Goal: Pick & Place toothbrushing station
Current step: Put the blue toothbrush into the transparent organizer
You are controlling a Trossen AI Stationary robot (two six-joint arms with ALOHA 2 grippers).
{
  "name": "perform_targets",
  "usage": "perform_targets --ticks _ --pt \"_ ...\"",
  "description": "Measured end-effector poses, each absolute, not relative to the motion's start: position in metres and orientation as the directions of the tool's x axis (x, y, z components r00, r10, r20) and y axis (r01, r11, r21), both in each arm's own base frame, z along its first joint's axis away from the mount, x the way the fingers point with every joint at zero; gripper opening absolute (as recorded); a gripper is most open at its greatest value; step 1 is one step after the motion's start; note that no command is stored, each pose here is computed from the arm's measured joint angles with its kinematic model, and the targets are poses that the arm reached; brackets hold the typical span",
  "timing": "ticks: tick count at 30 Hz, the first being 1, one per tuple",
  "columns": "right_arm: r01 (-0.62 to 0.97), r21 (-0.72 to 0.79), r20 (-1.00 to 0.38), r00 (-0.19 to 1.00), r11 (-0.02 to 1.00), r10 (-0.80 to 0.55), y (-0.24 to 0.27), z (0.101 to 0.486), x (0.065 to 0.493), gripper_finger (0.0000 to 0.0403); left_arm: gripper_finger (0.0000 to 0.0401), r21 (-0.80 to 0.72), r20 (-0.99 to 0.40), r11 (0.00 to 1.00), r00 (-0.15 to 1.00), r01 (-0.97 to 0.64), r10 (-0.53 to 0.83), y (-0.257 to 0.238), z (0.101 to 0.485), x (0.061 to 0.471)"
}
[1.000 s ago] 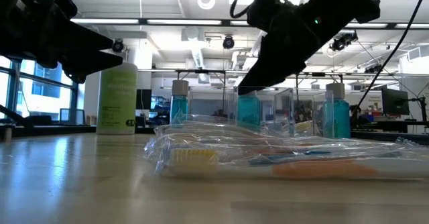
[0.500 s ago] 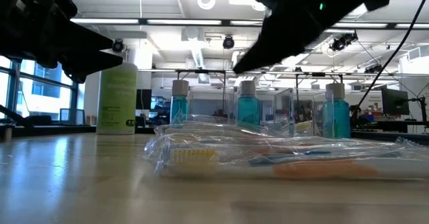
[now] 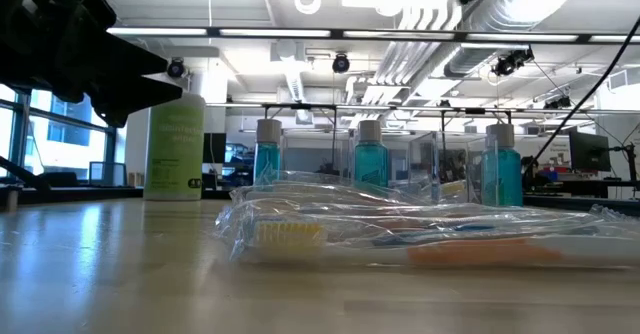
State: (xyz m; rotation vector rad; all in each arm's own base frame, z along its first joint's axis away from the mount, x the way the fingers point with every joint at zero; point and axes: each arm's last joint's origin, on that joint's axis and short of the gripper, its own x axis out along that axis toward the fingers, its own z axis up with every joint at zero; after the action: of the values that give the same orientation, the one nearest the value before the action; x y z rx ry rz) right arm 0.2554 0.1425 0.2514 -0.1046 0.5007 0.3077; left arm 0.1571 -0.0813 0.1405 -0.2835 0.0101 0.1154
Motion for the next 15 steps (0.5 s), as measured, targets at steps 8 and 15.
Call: perform_targets --ticks 8,15 --pt "-0.433 -0.055 -0.6 0.735 0.9 0.317 0.173 0.227 0.243 0.0248 0.0237 -0.28 -0.025 0.953 0.993 -0.115 0.113 -0.081 0.141 0.157" --pt "-0.37 -0.02 -0.714 0.656 0.929 0.245 0.176 0.19 0.254 0.0228 0.0237 -0.283 -0.025 0.952 0.993 -0.115 0.113 -0.081 0.141 0.157"
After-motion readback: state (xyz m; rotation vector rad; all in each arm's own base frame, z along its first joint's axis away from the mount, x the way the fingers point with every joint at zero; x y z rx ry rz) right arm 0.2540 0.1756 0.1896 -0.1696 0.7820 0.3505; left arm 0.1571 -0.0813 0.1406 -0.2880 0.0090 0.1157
